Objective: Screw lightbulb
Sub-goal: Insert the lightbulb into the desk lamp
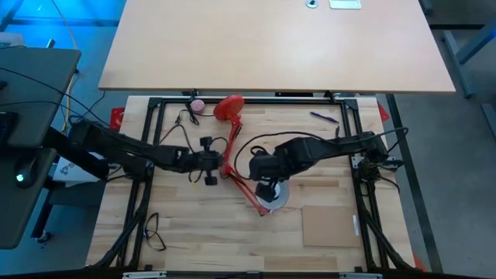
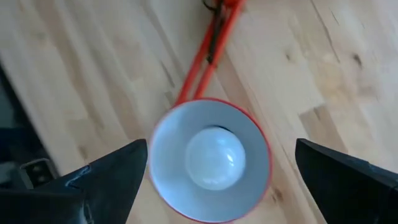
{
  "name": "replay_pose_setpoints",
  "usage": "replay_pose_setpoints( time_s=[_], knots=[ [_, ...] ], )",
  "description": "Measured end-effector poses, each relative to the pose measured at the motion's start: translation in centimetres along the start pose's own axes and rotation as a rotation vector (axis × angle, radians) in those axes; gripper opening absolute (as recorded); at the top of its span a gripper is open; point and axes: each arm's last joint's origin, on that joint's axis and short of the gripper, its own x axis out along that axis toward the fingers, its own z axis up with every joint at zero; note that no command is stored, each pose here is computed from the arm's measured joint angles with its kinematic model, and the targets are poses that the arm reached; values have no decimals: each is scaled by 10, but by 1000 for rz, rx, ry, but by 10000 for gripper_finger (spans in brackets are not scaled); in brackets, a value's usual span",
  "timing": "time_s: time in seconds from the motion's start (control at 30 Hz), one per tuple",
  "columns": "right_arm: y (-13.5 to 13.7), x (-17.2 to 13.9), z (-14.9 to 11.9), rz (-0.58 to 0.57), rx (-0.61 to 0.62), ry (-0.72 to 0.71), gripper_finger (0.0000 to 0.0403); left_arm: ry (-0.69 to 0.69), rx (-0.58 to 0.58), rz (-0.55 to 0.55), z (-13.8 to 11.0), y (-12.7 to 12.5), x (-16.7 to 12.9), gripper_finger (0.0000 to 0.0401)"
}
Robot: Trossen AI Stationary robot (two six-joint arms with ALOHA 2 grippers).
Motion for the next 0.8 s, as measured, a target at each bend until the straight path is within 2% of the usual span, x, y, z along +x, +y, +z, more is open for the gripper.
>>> replay_pose_setpoints(
  time_s=[0.17, 0.3, 0.4, 0.5, 0.63, 0.73, 0.8],
  knots=[
    [5, -6, 5, 81, 6, -27, 399, -104, -31, 42, 9, 18, -32, 0],
    [7, -7, 8, 119, -13, -55, 399, -234, -159, 51, 16, 33, -60, 0],
    [9, -7, 9, 138, -80, -68, 399, -335, -253, 55, 20, 42, -77, 0],
    [6, -8, 7, 121, -123, -47, 399, -416, -291, 49, 26, 47, -87, 0],
    [-4, -13, 2, 9, -171, -3, 399, -367, -225, -53, 40, 51, -90, 0],
    [-12, -28, -1, -88, -198, -23, 399, -264, -168, -177, 55, 49, -84, 7],
    [-17, -42, -4, -118, -194, -53, 399, -164, -78, -238, 62, 46, -76, 19]
  ],
)
